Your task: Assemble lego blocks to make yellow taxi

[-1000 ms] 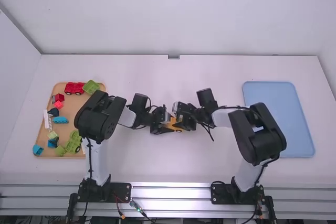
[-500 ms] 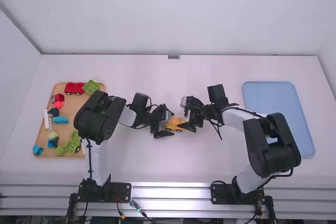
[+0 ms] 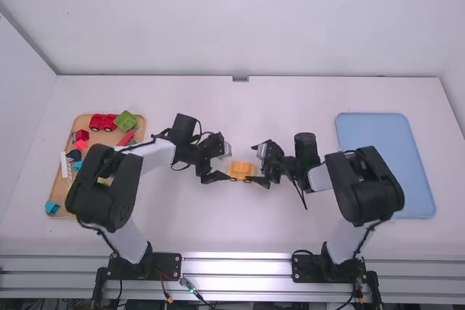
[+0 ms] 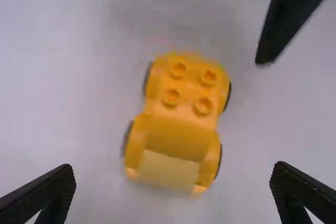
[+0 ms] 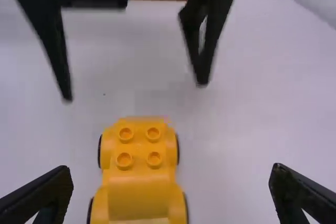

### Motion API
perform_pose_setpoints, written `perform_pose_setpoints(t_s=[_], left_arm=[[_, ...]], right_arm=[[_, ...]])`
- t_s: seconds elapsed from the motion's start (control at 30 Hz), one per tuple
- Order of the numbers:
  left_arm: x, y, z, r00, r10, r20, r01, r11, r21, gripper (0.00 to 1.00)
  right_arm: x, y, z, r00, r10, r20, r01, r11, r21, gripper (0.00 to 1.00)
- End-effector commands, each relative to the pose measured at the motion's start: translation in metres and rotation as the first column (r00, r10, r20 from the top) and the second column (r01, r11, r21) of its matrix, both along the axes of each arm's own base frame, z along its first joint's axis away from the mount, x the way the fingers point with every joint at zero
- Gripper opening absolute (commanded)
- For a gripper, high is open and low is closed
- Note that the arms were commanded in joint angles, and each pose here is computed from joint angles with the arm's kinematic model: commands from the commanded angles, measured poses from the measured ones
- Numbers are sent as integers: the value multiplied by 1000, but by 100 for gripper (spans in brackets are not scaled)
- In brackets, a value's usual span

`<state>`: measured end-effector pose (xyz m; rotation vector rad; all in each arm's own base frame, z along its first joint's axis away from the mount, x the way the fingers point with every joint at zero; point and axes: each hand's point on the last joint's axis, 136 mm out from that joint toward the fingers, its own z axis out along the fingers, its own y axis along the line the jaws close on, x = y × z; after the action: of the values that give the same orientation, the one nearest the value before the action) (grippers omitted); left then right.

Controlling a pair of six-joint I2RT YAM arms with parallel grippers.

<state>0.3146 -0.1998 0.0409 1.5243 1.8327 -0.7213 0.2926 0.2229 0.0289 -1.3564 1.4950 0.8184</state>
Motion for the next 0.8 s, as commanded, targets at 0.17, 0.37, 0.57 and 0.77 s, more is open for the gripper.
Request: perform_pose_setpoints(t_s=[0.17,0.37,0.57,0.77], left_arm=[[25,20,44,978,70,194,-91,990,105,99],[26,20,47,977,71,201,-93,990,103,99],[28,23,45,974,81,211,-108,987,122,99],[30,26,43,973,89,213,-121,983,140,99]], right_arm=[[-6,30,-34,981,65,-181,-62,998,26,99],[3,40,-57,978,28,-205,-35,999,-30,100],[2,46,-58,981,46,-187,-54,998,-35,65],[2,46,-56,980,50,-193,-56,998,-25,47]])
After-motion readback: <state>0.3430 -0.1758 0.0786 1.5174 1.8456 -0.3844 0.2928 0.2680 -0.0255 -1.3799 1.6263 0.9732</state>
